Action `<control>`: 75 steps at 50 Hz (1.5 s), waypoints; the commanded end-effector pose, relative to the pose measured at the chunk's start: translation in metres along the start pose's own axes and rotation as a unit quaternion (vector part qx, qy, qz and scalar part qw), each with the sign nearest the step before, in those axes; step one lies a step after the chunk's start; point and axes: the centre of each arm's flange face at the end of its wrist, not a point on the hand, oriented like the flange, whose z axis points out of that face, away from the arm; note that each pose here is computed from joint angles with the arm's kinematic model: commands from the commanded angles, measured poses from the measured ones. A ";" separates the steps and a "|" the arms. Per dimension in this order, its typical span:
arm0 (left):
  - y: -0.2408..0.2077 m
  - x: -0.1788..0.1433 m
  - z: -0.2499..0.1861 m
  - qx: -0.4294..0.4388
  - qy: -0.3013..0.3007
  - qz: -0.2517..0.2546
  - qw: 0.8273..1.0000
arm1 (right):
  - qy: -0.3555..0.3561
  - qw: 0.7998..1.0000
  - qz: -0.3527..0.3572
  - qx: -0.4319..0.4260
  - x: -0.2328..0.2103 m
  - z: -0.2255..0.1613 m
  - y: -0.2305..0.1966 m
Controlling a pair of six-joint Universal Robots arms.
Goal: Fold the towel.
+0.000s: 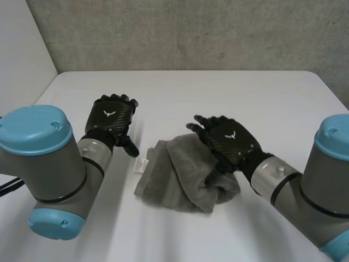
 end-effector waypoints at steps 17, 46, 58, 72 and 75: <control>0.005 0.001 -0.004 -0.009 0.001 0.002 1.000 | -0.009 0.999 0.035 0.017 -0.012 -0.005 0.022; -0.021 -0.030 -0.005 0.026 -0.043 -0.011 0.999 | -0.028 0.992 -0.050 0.111 -0.073 0.031 -0.026; -0.018 -0.036 -0.007 0.020 -0.050 -0.011 0.998 | -0.032 0.991 -0.098 0.085 -0.108 0.043 -0.006; -0.014 -0.041 -0.007 0.013 -0.058 -0.013 0.998 | -0.043 0.992 -0.103 0.063 -0.137 0.057 0.012; -0.015 -0.043 -0.007 0.016 -0.062 -0.013 0.998 | -0.047 0.992 -0.102 0.064 -0.143 0.060 0.013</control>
